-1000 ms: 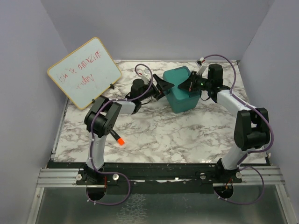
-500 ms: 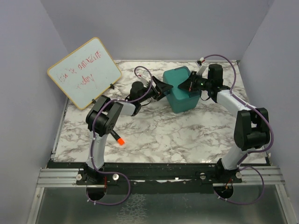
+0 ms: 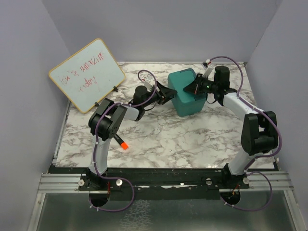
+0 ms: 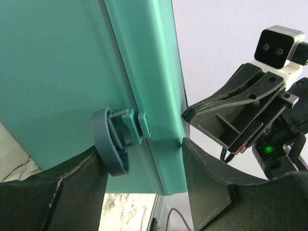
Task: Organize the medicine kit
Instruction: Close the medicine box at the center of the board.
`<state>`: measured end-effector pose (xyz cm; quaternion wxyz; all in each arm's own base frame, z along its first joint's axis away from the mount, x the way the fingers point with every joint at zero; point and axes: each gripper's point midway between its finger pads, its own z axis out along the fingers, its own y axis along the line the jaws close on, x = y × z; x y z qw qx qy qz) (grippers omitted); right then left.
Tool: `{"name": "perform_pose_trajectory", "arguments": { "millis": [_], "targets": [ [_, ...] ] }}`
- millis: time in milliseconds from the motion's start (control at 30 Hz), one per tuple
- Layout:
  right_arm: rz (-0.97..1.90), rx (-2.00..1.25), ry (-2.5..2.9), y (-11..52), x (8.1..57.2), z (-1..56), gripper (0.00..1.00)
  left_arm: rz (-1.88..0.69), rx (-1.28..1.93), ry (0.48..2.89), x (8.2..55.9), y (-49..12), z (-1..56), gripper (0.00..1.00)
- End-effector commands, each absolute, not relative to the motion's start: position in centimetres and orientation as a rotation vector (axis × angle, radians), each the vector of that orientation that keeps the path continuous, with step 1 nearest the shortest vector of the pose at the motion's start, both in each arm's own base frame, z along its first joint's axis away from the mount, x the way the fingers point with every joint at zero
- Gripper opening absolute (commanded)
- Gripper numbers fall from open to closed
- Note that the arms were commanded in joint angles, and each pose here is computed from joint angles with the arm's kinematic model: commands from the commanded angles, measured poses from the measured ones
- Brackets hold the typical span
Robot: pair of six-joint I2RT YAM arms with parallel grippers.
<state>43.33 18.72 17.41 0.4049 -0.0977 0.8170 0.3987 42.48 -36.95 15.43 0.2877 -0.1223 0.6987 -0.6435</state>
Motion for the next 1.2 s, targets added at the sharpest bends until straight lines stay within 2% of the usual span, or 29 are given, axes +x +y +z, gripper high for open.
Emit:
{"name": "perform_pose_trajectory", "arguments": {
  "millis": [0,300,1167],
  "targets": [
    [1.0,-0.193,2.273,18.1,40.8,11.6,0.0,-1.765,-0.259,1.803,41.6,-37.3,17.3,0.59],
    [0.992,-0.193,2.276,18.1,40.8,11.5,0.01,-1.75,-0.26,1.826,41.9,-37.4,17.3,0.52],
    [0.994,-0.193,2.28,18.1,40.7,11.3,0.0,-1.529,-0.212,1.923,43.1,-36.7,17.3,0.54]
  ]
}}
